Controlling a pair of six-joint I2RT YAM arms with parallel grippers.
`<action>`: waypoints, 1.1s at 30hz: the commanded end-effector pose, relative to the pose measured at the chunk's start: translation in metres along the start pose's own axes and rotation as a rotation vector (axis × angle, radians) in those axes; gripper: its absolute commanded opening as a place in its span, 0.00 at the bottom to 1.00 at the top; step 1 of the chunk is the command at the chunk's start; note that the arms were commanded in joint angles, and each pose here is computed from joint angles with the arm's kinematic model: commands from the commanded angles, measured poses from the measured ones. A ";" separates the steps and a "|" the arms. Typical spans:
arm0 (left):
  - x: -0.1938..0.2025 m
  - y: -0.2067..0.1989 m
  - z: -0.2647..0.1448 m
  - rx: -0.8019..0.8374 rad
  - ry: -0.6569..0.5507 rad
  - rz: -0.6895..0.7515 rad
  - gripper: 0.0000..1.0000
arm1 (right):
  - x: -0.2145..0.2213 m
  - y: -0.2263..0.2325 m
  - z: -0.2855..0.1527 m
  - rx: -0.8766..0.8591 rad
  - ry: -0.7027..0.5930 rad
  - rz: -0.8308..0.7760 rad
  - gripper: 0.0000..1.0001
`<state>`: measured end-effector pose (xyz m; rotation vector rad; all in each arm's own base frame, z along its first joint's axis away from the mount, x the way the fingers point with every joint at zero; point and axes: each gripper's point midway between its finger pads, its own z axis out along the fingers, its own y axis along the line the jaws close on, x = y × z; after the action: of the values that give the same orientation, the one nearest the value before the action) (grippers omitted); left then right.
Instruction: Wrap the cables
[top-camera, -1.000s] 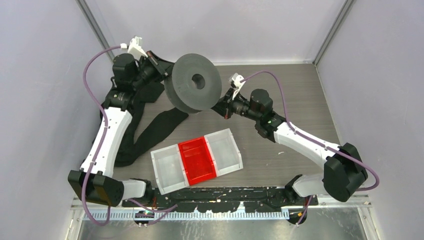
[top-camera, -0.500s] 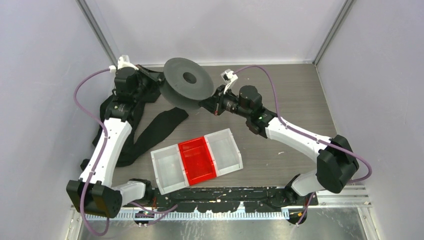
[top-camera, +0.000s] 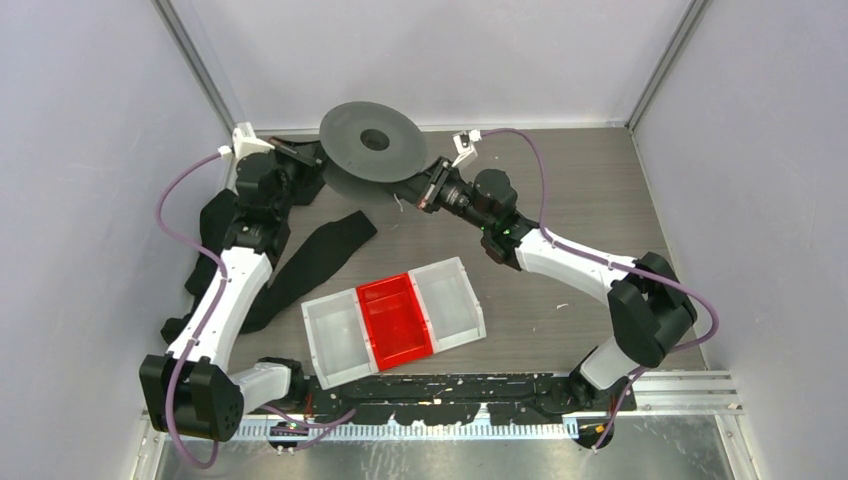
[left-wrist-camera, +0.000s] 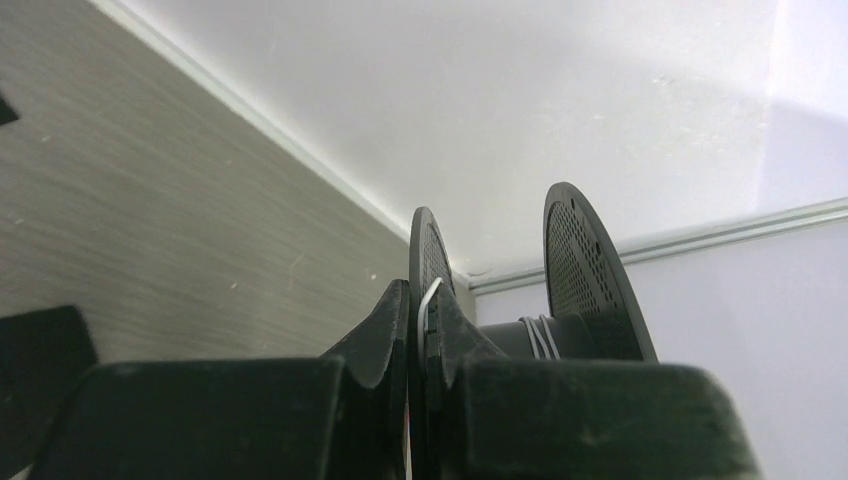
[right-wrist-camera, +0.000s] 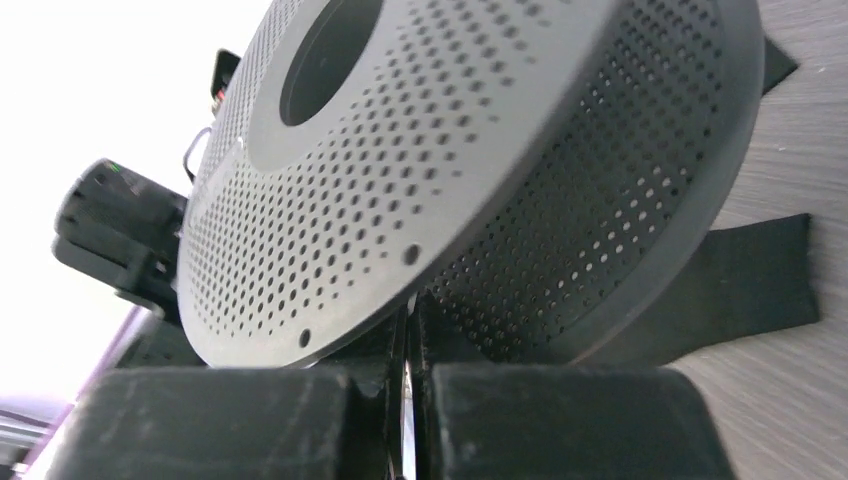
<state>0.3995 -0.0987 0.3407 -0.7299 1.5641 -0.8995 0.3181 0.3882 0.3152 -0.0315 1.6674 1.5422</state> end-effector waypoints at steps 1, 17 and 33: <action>-0.005 -0.047 -0.004 0.240 -0.039 0.023 0.00 | -0.048 0.061 -0.001 -0.186 -0.163 0.196 0.01; 0.002 -0.034 0.002 0.375 -0.120 -0.078 0.00 | -0.087 0.007 -0.001 -0.251 -0.431 0.820 0.01; 0.029 -0.021 0.019 0.585 -0.102 -0.162 0.00 | -0.061 -0.026 0.011 -0.084 -0.275 1.406 0.01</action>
<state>0.4318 -0.1192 0.3140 -0.6556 1.1992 -1.2214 0.3844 0.3632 0.2970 1.2192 1.4385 2.1171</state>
